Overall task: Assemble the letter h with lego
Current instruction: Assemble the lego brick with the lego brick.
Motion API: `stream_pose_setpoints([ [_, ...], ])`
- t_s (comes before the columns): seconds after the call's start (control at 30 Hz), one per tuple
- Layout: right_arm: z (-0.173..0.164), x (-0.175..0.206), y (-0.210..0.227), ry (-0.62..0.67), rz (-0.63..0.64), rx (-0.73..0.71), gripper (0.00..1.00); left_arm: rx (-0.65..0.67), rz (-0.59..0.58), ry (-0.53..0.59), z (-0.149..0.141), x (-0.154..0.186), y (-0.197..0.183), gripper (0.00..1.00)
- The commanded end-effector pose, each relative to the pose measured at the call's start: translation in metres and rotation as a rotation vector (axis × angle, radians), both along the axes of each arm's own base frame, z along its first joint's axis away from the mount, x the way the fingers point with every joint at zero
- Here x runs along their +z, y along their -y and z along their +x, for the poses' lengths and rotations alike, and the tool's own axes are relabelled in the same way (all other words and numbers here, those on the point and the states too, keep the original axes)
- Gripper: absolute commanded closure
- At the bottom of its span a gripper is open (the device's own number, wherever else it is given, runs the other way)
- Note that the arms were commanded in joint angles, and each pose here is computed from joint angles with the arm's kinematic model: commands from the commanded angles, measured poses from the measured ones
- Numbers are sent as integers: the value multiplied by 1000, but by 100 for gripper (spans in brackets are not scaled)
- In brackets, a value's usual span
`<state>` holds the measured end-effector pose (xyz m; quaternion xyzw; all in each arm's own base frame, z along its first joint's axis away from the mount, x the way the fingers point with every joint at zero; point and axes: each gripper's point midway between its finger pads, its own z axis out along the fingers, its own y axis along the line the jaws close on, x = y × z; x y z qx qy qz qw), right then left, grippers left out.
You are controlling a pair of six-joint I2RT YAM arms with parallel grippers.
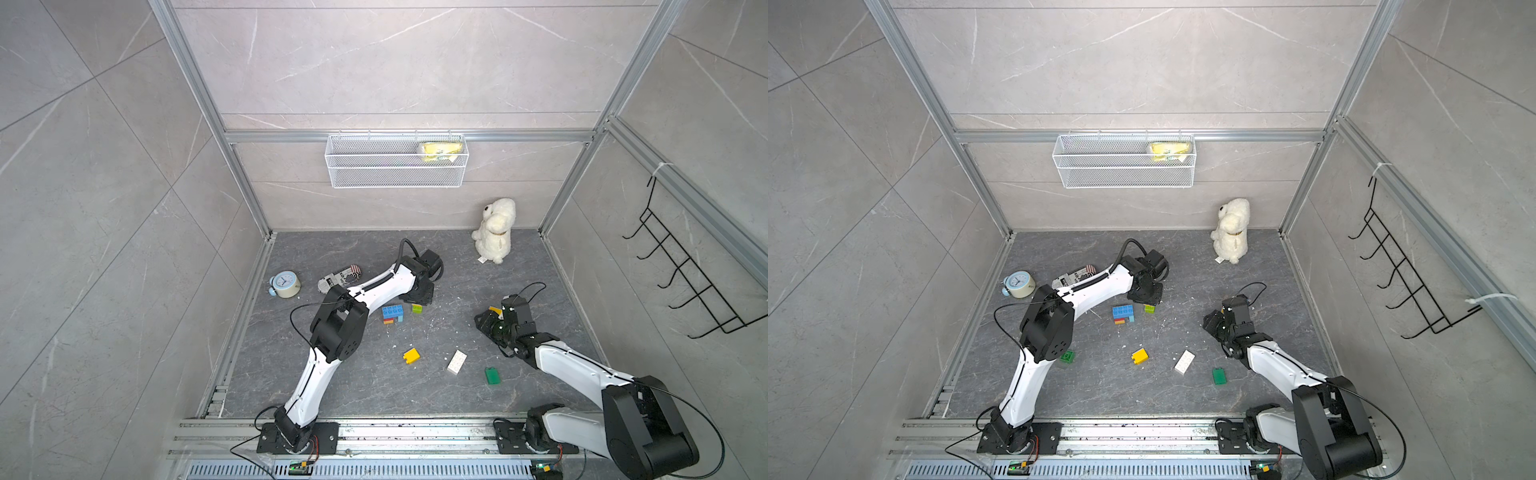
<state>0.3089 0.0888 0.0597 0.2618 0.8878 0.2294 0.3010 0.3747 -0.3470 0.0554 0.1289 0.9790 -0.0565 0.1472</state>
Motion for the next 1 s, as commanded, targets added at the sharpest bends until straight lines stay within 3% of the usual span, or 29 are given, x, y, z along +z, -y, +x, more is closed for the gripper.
stream_pose_setpoints([
  [0.0,3,0,-1,6,-7,14,53,-10,9,-34,-6,-13,0,100],
  [0.33,3,0,0,4,-13,11,53,-12,15,-64,-14,-25,0,100],
  [0.67,3,0,0,6,-14,12,53,-146,73,-68,-33,-42,3,100],
  [0.87,3,1,0,9,-15,12,53,-168,195,-59,-35,-58,-11,100],
  [0.97,3,2,1,10,-20,10,53,-188,276,-94,-44,-83,-14,100],
])
